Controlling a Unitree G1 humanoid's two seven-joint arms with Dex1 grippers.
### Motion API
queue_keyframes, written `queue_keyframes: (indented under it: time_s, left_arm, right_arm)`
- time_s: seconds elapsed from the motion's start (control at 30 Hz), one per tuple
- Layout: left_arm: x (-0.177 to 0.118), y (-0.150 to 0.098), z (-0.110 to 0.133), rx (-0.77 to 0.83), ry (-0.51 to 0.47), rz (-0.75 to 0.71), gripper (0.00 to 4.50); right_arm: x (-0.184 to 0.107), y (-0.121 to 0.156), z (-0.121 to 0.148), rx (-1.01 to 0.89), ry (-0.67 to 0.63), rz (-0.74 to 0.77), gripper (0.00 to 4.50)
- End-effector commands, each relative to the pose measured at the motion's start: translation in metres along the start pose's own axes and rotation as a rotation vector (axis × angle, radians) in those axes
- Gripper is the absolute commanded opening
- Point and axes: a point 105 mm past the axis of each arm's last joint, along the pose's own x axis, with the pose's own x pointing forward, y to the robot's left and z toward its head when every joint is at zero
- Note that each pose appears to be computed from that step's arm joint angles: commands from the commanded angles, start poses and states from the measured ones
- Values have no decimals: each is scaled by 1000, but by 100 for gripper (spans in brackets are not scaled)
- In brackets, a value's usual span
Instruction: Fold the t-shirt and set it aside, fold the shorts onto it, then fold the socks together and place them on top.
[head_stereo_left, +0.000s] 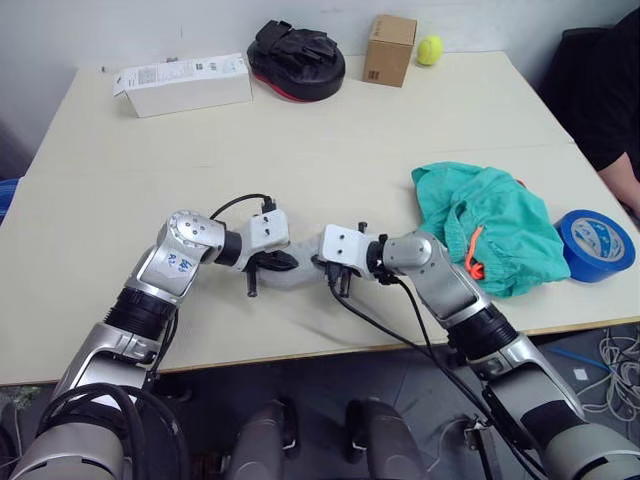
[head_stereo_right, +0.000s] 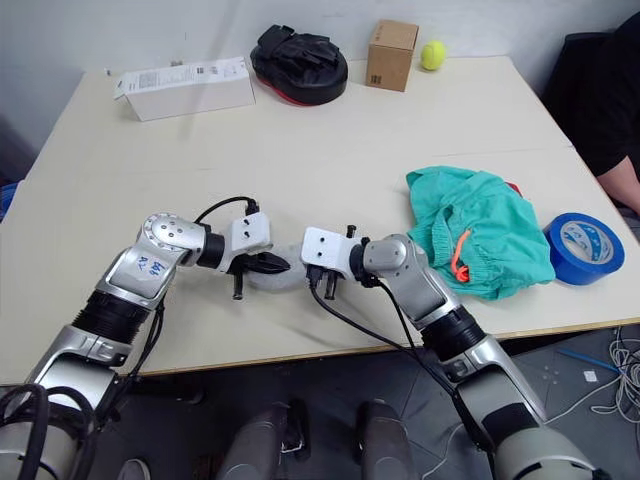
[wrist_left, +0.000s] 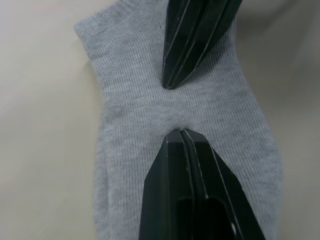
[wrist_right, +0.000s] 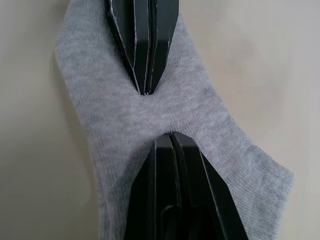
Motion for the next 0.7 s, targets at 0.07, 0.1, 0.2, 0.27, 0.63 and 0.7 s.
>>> queue_keyframes:
  time_s: [0.07, 0.1, 0.2, 0.27, 0.63, 0.7]
  left_arm:
    - [-17, -1, -41, -60, 120, 54, 3]
    - [-21, -1, -42, -76, 116, 61, 3]
    - [-36, -4, -45, -116, 96, 86, 3]
    - [-43, -5, -41, -144, 51, 109, 3]
    - [-92, -11, 7, -335, -253, 265, 3]
    - [-101, -16, -5, -404, -226, 299, 3]
  right_arm:
    - [-23, -7, -20, 3, 55, -17, 0]
    - [-28, -7, -24, 1, 65, -16, 0]
    - [-39, -9, -28, 5, 74, -20, 0]
    - [-41, -11, -19, 38, 16, -27, 0]
    - [-17, -11, 43, 116, -234, 9, 0]
    - [-8, -7, 41, 109, -223, 28, 0]
